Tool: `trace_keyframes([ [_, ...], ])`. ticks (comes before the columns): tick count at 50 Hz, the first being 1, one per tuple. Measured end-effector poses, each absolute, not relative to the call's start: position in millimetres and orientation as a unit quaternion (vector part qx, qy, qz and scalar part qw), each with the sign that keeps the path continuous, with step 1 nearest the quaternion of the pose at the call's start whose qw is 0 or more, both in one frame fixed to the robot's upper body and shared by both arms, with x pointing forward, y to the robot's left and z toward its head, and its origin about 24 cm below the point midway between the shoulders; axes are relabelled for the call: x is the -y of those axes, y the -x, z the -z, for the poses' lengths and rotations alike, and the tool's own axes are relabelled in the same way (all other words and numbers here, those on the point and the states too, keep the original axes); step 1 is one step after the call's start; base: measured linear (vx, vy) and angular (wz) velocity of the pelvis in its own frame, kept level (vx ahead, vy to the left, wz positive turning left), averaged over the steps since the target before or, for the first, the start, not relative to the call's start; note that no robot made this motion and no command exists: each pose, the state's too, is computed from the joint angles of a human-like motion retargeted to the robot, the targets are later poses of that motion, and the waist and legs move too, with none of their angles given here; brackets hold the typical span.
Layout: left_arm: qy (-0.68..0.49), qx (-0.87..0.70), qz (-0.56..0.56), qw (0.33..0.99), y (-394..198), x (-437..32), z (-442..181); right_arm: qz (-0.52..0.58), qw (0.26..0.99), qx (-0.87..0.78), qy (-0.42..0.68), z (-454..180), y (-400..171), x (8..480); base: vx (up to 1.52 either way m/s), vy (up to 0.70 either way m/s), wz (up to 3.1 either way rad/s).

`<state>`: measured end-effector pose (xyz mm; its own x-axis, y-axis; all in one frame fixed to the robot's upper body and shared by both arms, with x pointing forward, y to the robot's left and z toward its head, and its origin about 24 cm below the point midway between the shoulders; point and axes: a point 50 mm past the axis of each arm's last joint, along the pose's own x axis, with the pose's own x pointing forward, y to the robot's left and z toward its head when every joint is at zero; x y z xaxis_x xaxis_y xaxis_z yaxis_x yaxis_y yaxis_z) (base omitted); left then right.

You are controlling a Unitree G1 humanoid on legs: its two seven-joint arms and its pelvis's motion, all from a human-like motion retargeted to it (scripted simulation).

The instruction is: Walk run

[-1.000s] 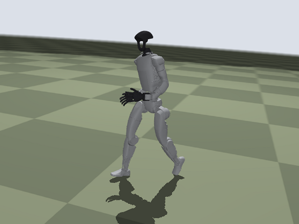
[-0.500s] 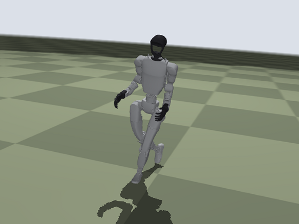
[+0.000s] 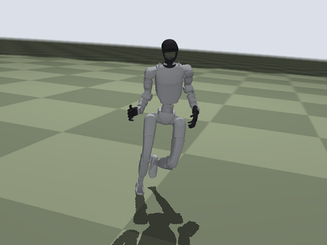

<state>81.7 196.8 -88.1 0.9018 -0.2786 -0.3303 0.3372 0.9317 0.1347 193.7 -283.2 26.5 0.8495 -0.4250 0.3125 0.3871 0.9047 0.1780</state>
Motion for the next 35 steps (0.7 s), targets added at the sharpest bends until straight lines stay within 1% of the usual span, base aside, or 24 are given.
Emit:
trace_keyframes([
  [2,-0.087,-0.210,0.130,0.965,-43.2,-215.4,94.1,0.183,0.950,0.243,-0.069,-53.5,-205.9,282.2,2.38,0.11,-0.86],
  [4,-0.084,-0.223,0.077,0.968,-25.4,-230.5,91.8,0.163,0.945,0.281,-0.047,-72.3,-202.2,287.9,2.40,0.16,0.65],
  [5,-0.079,-0.224,0.046,0.970,-19.0,-234.6,90.7,0.147,0.947,0.285,-0.028,-77.5,-199.7,288.8,2.08,0.02,0.10],
  [7,-0.054,-0.217,-0.002,0.975,-18.7,-229.8,90.9,0.118,0.963,0.242,0.022,-70.3,-193.1,285.7,2.23,0.04,0.02],
  [10,-0.007,-0.167,-0.052,0.985,-51.4,-216.0,85.4,0.090,0.981,0.136,0.104,-44.9,-182.4,272.5,2.41,-0.07,0.78],
  [13,0.004,-0.075,-0.044,0.996,-113.0,-207.5,63.1,0.058,0.986,0.028,0.150,-3.9,-173.9,245.2,2.71,-0.22,1.78],
  [15,-0.010,0.006,-0.019,1.000,-160.0,-203.1,33.7,0.036,0.985,-0.049,0.160,28.0,-161.5,228.2,2.29,-0.44,2.53],
  [17,-0.014,0.084,0.004,0.996,-190.2,-186.6,2.9,-0.003,0.972,-0.170,0.162,72.6,-114.5,206.5,2.54,-0.45,3.09],
  [18,-0.002,0.141,0.018,0.990,-213.3,-170.4,-18.7,-0.001,0.958,-0.240,0.160,93.0,-83.5,204.0,2.80,-0.53,3.24],
  [20,0.016,0.253,0.048,0.966,-256.2,-170.3,-65.2,0.005,0.927,-0.358,0.109,123.8,-27.0,182.7,2.50,-0.83,2.74],
  [22,0.044,0.303,0.117,0.945,-265.7,-132.4,-90.1,-0.003,0.892,-0.452,0.013,132.5,37.0,166.7,2.60,-1.15,1.06],
  [23,0.043,0.321,0.136,0.936,-266.9,-126.0,-100.3,-0.005,0.881,-0.472,-0.024,131.6,54.1,163.2,2.48,-1.12,0.95],
  [25,0.018,0.353,0.163,0.921,-263.7,-125.2,-114.9,0.014,0.864,-0.498,-0.073,123.2,89.4,170.7,2.00,-0.61,0.96],
  [26,-0.001,0.351,0.165,0.922,-259.2,-129.6,-112.6,0.033,0.868,-0.492,-0.064,117.2,96.4,183.0,1.90,-0.42,0.62],
  [28,-0.036,0.328,0.166,0.929,-250.3,-139.1,-101.6,0.079,0.883,-0.462,-0.024,103.4,101.0,210.5,2.45,-0.85,0.13],
  [30,-0.066,0.289,0.163,0.941,-239.2,-150.0,-84.6,0.125,0.907,-0.401,0.036,87.0,89.1,237.3,2.44,-0.90,-0.14],
  [32,-0.087,0.251,0.162,0.950,-226.1,-157.7,-66.5,0.147,0.930,-0.325,0.087,77.7,53.5,249.7,2.35,-1.06,-0.35],
  [35,-0.091,0.173,0.153,0.969,-209.0,-164.7,-29.9,0.152,0.958,-0.210,0.124,65.7,-23.5,253.0,2.15,-0.90,-0.20],
])
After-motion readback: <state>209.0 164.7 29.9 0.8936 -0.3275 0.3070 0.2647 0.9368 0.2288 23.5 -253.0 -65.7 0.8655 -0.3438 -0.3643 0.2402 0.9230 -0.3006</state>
